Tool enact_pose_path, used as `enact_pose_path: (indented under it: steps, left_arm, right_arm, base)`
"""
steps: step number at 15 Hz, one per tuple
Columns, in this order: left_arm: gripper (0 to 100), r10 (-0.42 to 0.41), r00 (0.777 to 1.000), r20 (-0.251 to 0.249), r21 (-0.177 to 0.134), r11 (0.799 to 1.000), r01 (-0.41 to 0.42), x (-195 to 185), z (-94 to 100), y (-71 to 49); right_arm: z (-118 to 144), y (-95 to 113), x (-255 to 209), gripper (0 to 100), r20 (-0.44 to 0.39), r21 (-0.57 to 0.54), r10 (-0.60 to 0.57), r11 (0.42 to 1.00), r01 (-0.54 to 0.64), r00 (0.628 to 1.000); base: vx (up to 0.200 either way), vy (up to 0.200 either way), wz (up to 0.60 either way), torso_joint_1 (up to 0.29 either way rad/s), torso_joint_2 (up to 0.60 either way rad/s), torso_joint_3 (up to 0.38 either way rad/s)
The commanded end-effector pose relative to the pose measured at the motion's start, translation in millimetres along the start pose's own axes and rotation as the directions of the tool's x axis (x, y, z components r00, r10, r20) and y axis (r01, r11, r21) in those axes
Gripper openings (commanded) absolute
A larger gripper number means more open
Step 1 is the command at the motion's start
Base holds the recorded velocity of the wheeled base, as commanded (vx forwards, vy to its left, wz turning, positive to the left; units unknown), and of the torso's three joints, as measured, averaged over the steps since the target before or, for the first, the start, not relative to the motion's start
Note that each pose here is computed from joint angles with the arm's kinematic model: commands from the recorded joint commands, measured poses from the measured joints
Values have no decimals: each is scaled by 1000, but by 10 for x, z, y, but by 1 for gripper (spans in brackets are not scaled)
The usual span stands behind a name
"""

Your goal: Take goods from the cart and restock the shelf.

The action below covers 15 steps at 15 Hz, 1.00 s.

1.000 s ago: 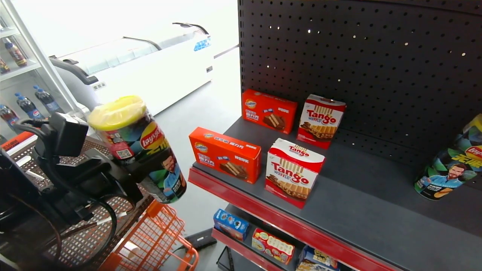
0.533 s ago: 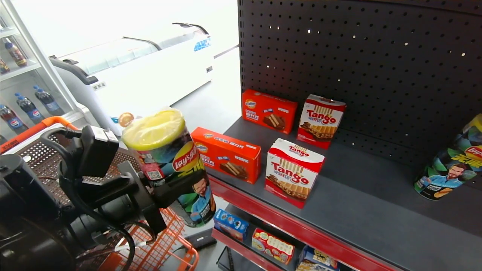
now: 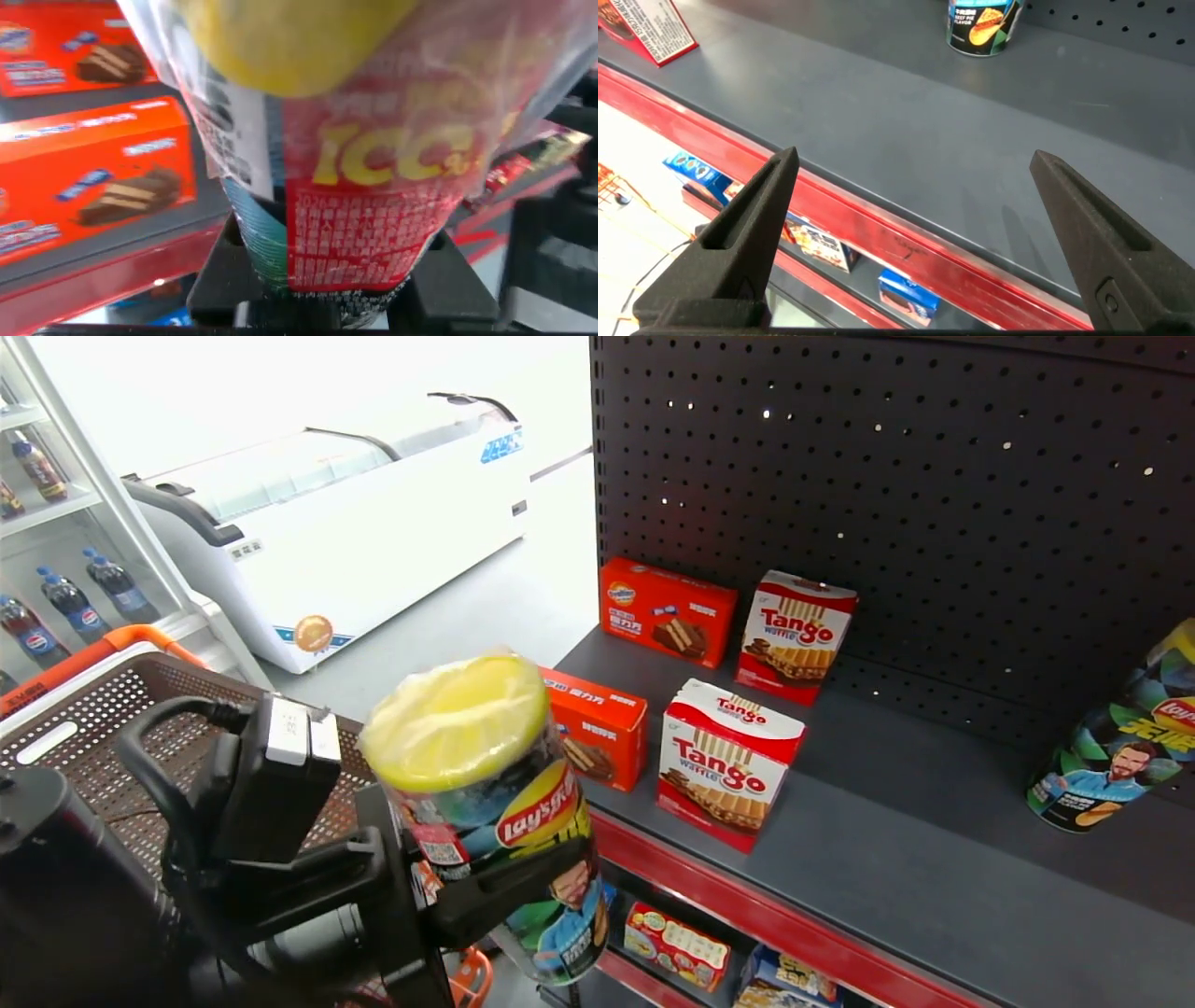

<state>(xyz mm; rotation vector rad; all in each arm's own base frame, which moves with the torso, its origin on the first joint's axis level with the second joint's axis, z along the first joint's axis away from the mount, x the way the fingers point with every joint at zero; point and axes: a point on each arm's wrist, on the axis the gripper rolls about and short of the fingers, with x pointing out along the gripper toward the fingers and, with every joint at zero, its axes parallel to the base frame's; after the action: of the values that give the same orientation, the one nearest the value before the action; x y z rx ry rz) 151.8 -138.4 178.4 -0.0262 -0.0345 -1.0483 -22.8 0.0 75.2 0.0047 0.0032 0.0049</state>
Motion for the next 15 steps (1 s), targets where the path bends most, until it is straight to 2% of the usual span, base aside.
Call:
enact_pose_path:
  steps: [1, 6, 9, 13, 15]
  left_arm:
    - [0, -48, 999, -21, -9, 999, 48, 17, -51, -79]
    - [0, -103, 994, -20, -8, 995, 103, 76, -53, -79]
    - [0, -146, 989, -19, -7, 989, 146, 110, -52, -117]
    - [0, -145, 989, -18, -7, 989, 144, 156, -46, -104]
    - [0, -132, 991, -16, -6, 991, 132, 158, -38, -85]
  right_arm:
    - [0, 0, 0, 100, 0, 0, 1, 1000, -1, 1000]
    - [0, 0, 0, 100, 0, 0, 1, 1000, -1, 1000]
    - [0, 0, 0, 100, 0, 0, 1, 1000, -1, 1000]
    - [0, 0, 0, 100, 0, 0, 0, 1000, 0, 1000]
    - [0, 0, 0, 100, 0, 0, 0, 1000, 0, 1000]
  base:
    - [0, 0, 0, 0, 0, 0]
    - [0, 0, -600, 4, 2, 5]
    - [0, 0, -600, 1, 6, 2]
    - [0, 0, -600, 2, 4, -1]
    - [0, 0, 0, 0, 0, 0]
